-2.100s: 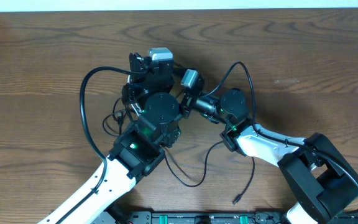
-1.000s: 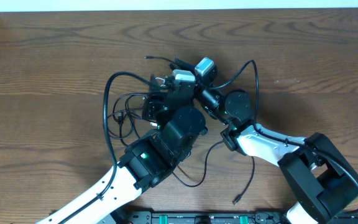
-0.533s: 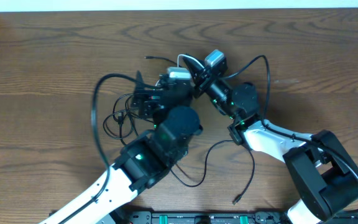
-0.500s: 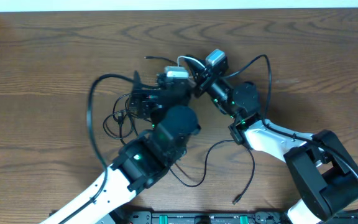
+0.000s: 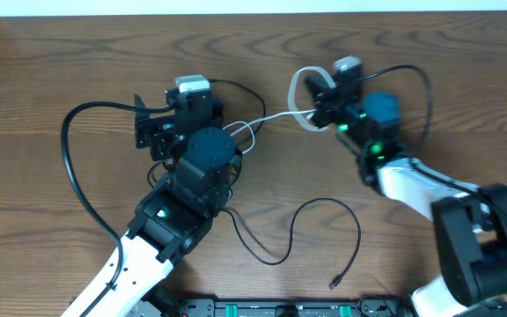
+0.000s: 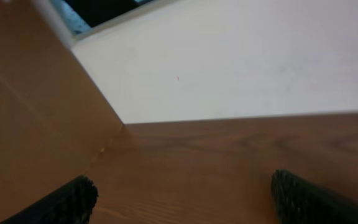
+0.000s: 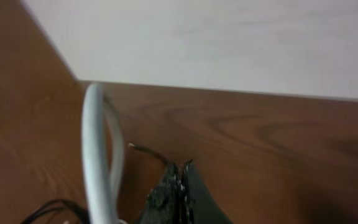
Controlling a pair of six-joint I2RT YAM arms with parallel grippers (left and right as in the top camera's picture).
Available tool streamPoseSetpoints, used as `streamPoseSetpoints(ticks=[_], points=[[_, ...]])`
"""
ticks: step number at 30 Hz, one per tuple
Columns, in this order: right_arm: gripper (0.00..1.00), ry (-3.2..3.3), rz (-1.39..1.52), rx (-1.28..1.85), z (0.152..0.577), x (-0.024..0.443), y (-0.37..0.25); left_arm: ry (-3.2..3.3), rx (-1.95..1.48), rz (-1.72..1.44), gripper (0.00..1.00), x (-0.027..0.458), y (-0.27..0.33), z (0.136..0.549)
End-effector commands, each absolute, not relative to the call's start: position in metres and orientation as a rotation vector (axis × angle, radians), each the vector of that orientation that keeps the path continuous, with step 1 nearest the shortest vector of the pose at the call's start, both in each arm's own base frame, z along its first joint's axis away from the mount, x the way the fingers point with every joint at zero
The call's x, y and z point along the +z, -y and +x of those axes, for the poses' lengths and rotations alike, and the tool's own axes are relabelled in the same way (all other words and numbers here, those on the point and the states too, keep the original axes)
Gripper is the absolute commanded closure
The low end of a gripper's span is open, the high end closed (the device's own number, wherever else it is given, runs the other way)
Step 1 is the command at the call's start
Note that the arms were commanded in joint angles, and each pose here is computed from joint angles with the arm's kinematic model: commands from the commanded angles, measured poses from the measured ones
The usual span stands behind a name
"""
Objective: Untangle cables
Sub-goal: 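Pull the white cable rightward with the right gripper, stretching it out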
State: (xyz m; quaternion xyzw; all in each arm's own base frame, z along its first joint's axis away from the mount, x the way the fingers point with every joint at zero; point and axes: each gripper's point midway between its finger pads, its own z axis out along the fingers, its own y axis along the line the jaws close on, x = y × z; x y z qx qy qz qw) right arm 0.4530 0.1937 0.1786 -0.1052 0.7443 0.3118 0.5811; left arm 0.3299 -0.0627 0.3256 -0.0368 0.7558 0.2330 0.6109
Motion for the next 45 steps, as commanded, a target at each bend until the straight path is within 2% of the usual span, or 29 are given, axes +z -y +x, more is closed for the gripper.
streamPoseSetpoints(ticks=[1,9,14,21,29,38,45], points=[[0.99,-1.637,-0.185,0.723,0.454,0.239,-0.152,-1.789,0.475,-0.047,0.09,0.318,0.070,0.331],[0.99,-1.552,-0.061,0.502,0.430,0.312,-0.050,-1.983,0.282,0.082,0.09,0.265,0.102,0.330],[0.99,-1.530,0.053,0.337,0.402,0.340,0.014,-2.086,0.262,0.151,0.09,0.232,0.115,0.332],[0.99,-1.467,0.121,0.169,0.364,0.372,0.065,-2.224,0.211,0.235,0.09,0.182,0.139,0.339],[0.99,-1.476,0.217,0.045,0.346,0.369,0.111,-2.340,0.275,0.306,0.09,0.131,0.146,0.343],[0.99,-1.476,0.291,-0.076,0.330,0.366,0.153,-2.367,0.285,0.323,0.09,0.120,0.148,0.343],[0.99,-1.403,0.504,-0.076,0.312,0.369,0.191,-2.413,0.148,0.378,0.09,0.112,0.166,0.336]])
